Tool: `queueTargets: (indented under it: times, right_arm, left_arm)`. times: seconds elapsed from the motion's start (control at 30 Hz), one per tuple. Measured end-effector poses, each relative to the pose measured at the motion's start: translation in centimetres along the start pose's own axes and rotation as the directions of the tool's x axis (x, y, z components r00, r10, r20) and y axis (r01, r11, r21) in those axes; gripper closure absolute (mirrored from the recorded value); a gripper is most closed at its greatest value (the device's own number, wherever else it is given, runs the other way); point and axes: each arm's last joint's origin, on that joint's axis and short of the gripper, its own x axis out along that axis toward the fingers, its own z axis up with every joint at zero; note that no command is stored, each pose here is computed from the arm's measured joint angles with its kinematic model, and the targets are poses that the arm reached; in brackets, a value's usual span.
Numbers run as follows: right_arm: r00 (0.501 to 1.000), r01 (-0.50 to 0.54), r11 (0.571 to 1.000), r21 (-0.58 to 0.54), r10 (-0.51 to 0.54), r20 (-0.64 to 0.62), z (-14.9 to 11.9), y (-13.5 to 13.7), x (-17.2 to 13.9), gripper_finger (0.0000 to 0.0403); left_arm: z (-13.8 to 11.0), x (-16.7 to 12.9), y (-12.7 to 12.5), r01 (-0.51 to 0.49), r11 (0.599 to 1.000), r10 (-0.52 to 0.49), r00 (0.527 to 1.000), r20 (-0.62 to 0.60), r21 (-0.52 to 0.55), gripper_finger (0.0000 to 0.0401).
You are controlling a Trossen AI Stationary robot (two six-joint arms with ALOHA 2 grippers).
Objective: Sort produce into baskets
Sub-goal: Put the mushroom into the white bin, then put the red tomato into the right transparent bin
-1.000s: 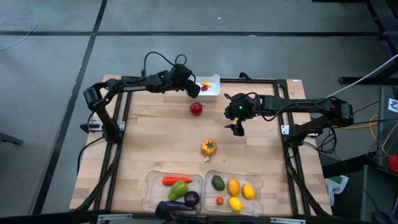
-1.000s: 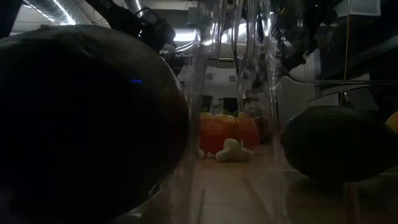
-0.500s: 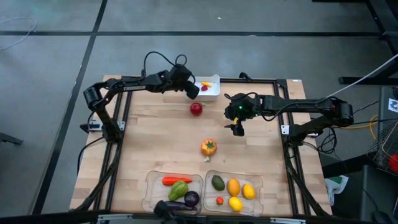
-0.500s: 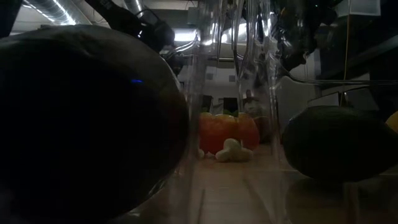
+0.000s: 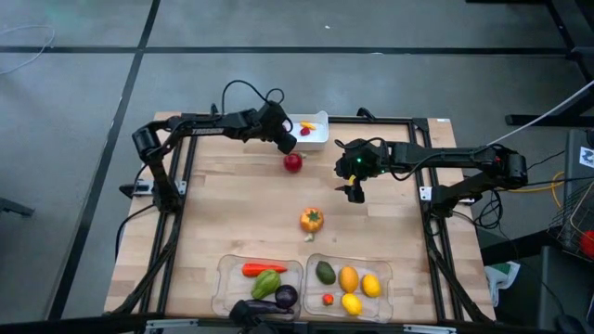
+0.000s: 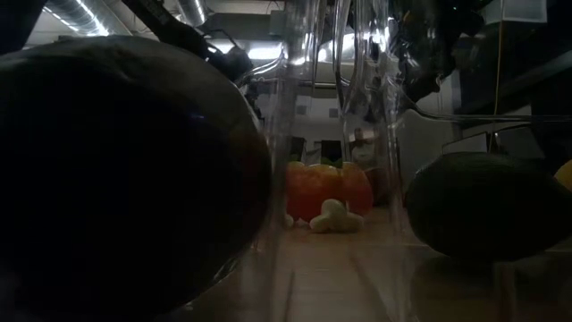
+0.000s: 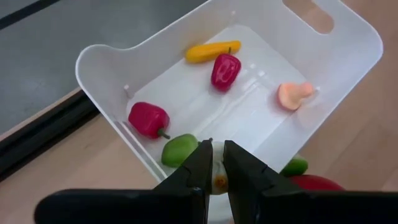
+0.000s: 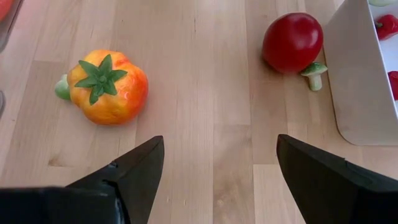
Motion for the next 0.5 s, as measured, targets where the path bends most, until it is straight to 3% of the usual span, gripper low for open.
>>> queueTargets:
  times: [0.17, 0.5]
  right_arm:
    - [1.0, 0.0, 1.0, 0.0, 0.0, 0.0, 0.0, -0.01, 0.0, 0.0095]
    - [1.0, 0.0, 1.0, 0.0, 0.0, 0.0, -0.01, -0.01, 0.0, 0.0095]
  left_arm:
    - [-0.06, 0.09, 0.0, -0.001, 1.0, 0.001, 1.0, -0.005, 0.013, 0.0359]
    - [0.02, 0.09, -0.02, 0.001, 1.0, -0.001, 1.0, 0.004, 0.028, 0.0283]
